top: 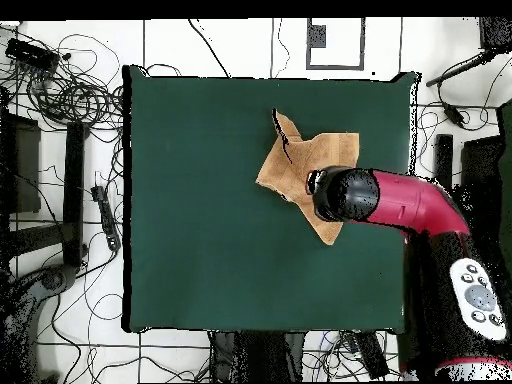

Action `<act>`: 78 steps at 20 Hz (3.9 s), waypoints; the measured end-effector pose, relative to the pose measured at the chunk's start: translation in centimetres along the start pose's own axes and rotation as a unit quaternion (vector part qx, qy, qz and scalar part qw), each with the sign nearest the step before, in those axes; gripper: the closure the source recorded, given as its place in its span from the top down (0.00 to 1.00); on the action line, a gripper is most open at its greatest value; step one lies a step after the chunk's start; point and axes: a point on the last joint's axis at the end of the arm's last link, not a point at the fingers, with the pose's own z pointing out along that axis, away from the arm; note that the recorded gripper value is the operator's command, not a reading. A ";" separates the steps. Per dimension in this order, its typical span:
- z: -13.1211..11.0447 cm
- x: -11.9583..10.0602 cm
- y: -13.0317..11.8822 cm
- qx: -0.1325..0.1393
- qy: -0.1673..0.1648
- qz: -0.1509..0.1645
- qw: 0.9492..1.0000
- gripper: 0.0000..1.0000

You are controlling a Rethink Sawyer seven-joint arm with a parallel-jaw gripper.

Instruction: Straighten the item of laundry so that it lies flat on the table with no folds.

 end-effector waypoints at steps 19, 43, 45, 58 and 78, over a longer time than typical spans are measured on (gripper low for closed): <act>-0.8 -0.1 -1.0 0.003 -0.005 0.006 1.000 0.00; 6.7 3.1 -1.6 -0.016 0.031 0.013 0.999 0.00; 7.5 3.6 -1.4 -0.019 0.038 0.013 0.999 0.00; 9.3 4.7 -0.4 -0.027 0.054 0.010 0.998 0.00; 10.7 3.4 3.5 -0.028 0.048 -0.018 0.998 0.00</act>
